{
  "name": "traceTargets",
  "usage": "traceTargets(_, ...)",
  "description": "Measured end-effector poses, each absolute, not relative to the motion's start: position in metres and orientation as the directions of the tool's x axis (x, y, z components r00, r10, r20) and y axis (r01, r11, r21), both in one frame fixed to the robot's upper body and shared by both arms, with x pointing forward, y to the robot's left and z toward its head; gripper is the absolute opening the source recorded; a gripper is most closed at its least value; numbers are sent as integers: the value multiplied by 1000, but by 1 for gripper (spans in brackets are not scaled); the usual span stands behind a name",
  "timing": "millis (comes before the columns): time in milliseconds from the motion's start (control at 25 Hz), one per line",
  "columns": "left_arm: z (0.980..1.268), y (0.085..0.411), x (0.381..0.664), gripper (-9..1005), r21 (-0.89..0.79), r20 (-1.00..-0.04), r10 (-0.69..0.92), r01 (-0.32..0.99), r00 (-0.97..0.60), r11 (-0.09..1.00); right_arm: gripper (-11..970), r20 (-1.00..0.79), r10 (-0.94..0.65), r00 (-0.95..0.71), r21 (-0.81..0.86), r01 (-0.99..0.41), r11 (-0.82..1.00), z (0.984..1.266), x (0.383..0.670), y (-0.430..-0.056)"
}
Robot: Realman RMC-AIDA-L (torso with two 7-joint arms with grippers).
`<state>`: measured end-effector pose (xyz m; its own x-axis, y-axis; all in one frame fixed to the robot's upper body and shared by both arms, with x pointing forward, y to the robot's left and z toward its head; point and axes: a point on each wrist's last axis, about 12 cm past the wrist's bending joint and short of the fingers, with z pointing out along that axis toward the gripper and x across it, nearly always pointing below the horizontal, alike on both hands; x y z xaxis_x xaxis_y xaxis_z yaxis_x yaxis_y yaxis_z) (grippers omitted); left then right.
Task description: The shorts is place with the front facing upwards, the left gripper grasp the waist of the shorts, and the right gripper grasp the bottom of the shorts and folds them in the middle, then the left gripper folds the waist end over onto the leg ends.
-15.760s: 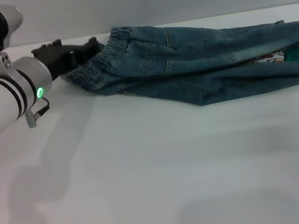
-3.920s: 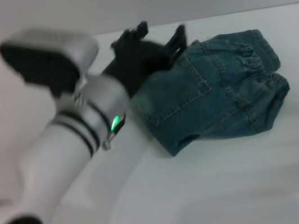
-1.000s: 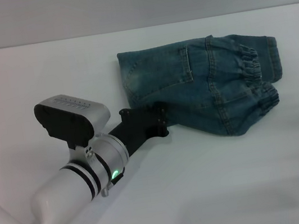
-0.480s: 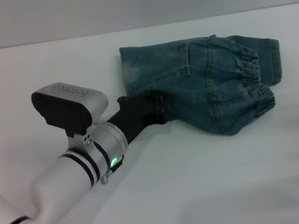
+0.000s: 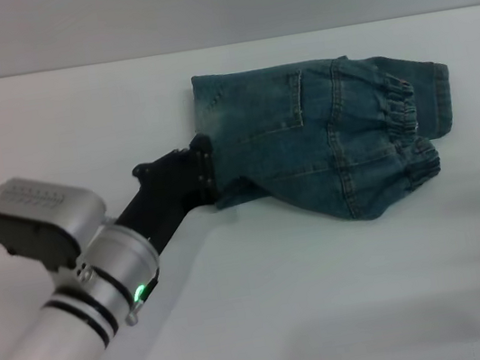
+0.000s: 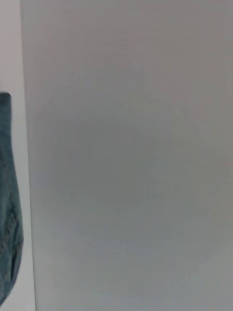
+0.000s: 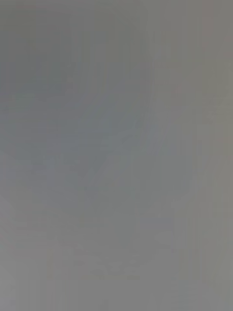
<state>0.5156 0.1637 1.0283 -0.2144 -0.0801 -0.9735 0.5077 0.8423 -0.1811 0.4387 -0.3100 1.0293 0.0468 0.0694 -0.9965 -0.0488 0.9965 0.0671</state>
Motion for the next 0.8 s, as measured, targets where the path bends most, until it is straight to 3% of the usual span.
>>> traceTargets(280, 1018, 174, 497, 31, -208, -965, -105, 462, -239, 862, 92, -996, 70, 55, 67, -53, 996, 1030, 441, -309)
traceTargets(360, 1026, 185, 491, 32, -189, -980, -144, 437, -134, 879, 94, -995, 71, 76, 67, -54, 996, 1033, 441, -310)
traceTargets(520, 1033, 202, 498, 33, -182, -983, -165, 378, -76, 908, 99, -989, 72, 129, 65, -61, 996, 1040, 440, -310)
traceTargets(680, 1034, 214, 499, 35, -118, -993, -116, 359, -27, 926, 104, -982, 62, 180, 50, -70, 996, 1042, 435, -312)
traceTargets(800, 1031, 218, 497, 104, -52, -998, -56, 352, 1, 935, 149, -978, 48, 204, 35, -69, 997, 1037, 430, -316)
